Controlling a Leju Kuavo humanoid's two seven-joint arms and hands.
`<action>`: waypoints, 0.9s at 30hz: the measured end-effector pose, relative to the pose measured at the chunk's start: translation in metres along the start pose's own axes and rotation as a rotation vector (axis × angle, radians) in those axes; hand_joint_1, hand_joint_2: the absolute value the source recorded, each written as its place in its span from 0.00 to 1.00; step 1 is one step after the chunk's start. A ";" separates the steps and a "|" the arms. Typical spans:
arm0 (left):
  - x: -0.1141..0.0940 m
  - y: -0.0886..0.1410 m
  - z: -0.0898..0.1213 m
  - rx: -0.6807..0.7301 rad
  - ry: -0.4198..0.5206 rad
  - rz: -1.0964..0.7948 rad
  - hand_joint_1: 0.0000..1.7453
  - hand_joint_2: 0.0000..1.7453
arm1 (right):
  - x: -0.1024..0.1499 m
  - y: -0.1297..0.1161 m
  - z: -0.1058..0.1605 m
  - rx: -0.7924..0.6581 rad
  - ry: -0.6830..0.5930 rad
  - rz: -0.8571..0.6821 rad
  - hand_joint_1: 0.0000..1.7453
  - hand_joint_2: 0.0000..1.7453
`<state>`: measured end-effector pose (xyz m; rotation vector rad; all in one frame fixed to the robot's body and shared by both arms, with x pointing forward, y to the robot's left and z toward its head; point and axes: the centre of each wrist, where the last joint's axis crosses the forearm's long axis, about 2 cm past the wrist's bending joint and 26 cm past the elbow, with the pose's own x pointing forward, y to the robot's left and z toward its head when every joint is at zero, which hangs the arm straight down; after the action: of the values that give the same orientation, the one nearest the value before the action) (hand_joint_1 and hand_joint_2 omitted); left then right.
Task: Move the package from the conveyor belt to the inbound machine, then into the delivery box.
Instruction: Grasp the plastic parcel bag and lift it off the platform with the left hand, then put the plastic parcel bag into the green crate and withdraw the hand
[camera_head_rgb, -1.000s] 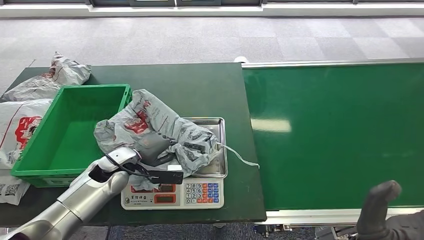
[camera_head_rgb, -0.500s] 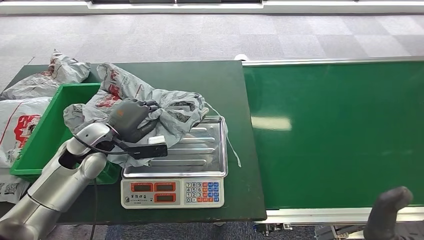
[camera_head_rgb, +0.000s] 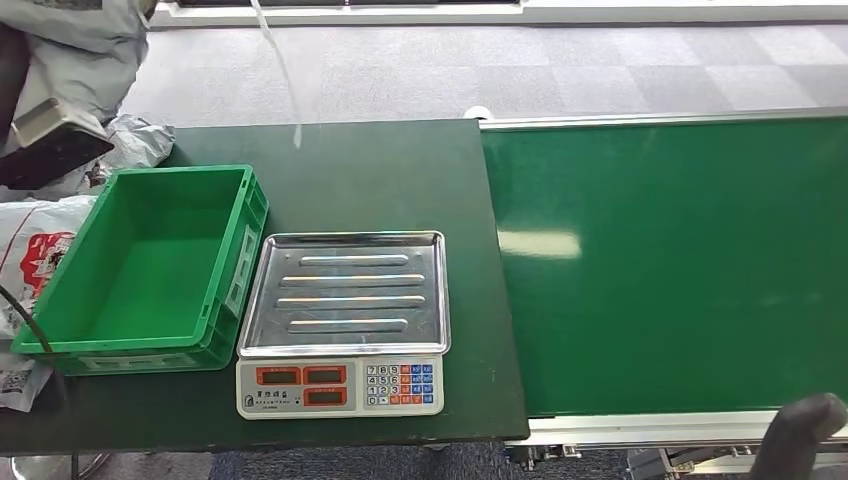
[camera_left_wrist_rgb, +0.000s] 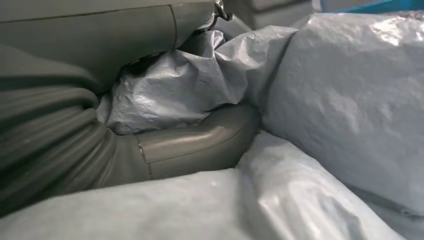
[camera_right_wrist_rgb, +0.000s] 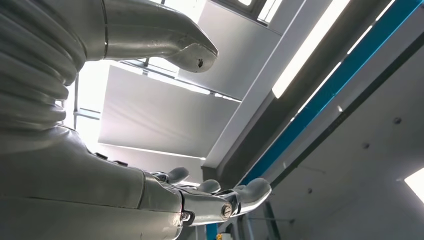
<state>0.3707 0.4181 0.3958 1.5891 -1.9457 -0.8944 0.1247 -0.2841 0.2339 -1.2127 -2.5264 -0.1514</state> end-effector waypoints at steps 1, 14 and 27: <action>-0.009 -0.003 0.011 -0.001 0.032 -0.031 1.00 1.00 | 0.000 -0.001 0.000 0.003 -0.002 0.005 0.00 1.00; -0.070 -0.037 0.089 -0.129 0.287 -0.119 1.00 1.00 | 0.001 -0.007 0.000 0.009 -0.009 0.028 0.00 1.00; -0.056 -0.118 0.222 -0.473 0.483 -0.001 0.62 1.00 | 0.000 -0.007 0.000 0.000 0.005 0.010 0.00 1.00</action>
<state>0.3040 0.5007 0.1609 1.3631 -1.2854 -0.8015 0.1194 -0.2890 0.2341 -1.2233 -2.5155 -0.1520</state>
